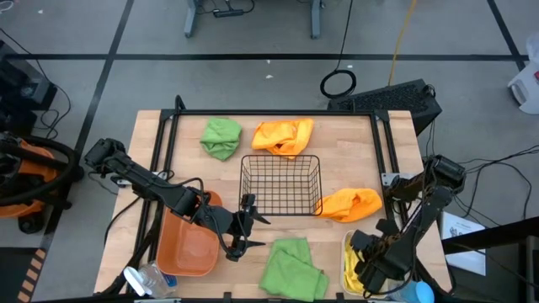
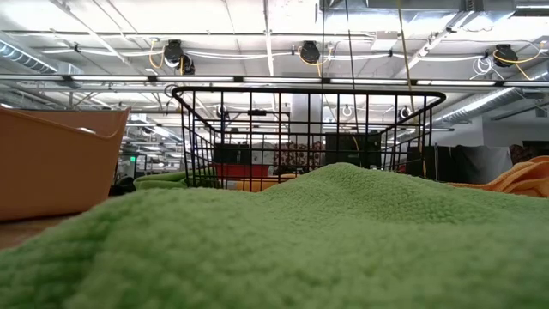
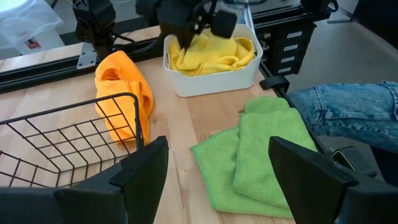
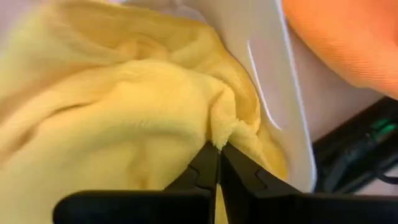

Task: Sort microfiber towel by color & place in baskets
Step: Put the yellow microfiber cloth into the white bin

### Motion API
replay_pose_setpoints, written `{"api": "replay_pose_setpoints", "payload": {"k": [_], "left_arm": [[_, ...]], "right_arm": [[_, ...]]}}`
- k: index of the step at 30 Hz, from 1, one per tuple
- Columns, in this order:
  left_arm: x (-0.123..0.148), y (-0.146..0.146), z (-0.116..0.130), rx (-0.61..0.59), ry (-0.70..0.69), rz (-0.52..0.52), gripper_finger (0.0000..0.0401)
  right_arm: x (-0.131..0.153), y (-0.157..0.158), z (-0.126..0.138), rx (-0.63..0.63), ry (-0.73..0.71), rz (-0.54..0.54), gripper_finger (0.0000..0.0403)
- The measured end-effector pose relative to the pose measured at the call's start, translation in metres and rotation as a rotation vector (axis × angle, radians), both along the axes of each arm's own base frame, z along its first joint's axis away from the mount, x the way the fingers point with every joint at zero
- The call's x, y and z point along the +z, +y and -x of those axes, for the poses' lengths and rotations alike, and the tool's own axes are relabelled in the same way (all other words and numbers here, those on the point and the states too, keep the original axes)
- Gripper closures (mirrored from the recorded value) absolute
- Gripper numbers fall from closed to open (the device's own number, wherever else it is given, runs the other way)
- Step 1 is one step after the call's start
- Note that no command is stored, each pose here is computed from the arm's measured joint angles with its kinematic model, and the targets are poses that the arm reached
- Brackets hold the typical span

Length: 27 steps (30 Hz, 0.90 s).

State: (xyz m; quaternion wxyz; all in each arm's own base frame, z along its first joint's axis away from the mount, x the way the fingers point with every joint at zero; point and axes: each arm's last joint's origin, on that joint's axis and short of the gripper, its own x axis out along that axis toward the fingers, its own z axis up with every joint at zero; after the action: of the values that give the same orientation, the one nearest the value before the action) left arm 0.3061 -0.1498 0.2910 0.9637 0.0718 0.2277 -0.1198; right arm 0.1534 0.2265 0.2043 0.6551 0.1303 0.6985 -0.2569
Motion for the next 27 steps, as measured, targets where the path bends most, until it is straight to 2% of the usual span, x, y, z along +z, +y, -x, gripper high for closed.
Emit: {"api": "replay_pose_setpoints", "payload": {"k": [9, 13, 17, 21, 24, 27], "left_arm": [[0.0, 0.0, 0.0, 0.0, 0.005, -0.003, 0.0118], [-0.003, 0.001, 0.001, 0.0, 0.027, -0.015, 0.0118], [-0.003, 0.001, 0.001, 0.0, 0.035, -0.022, 0.0118], [-0.004, 0.001, 0.001, -0.003, 0.035, -0.028, 0.0118], [-0.004, 0.002, 0.001, -0.01, 0.032, -0.043, 0.0118], [-0.004, 0.002, 0.001, -0.01, 0.033, -0.044, 0.0118]], "right_arm": [[0.043, 0.02, -0.006, 0.016, -0.082, -0.1, 0.0396], [0.048, 0.024, -0.001, 0.003, -0.133, -0.072, 0.0393], [0.036, 0.02, 0.003, 0.004, -0.125, -0.022, 0.0385], [0.011, 0.008, 0.005, 0.004, -0.11, 0.048, 0.0362], [-0.006, 0.003, 0.007, 0.011, -0.099, 0.06, 0.0335], [-0.007, 0.001, 0.007, 0.005, -0.091, 0.073, 0.0295]]}}
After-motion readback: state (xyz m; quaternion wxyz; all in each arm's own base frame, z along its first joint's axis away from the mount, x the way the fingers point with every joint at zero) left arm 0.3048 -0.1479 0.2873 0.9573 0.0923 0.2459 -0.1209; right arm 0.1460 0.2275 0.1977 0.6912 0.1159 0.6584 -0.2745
